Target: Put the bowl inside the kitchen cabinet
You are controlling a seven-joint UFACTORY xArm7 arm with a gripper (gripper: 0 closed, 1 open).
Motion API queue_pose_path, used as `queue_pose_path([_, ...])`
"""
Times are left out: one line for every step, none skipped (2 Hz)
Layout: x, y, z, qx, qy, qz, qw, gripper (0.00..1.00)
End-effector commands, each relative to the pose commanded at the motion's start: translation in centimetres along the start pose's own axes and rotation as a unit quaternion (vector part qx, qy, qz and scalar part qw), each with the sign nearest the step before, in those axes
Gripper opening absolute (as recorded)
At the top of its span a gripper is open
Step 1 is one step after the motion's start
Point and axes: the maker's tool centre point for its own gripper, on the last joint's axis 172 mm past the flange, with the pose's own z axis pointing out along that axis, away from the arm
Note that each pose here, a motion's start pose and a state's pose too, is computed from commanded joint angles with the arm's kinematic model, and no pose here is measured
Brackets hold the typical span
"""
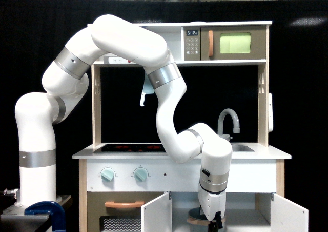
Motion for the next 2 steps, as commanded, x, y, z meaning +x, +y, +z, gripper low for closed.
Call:
queue_pose_path([-6.0,1.6,-11.1,0.000,0.000,0.000,1.000,1.00])
queue_pose_path([-14.7,2.2,-22.4,0.000,0.000,0.000,1.000,1.00])
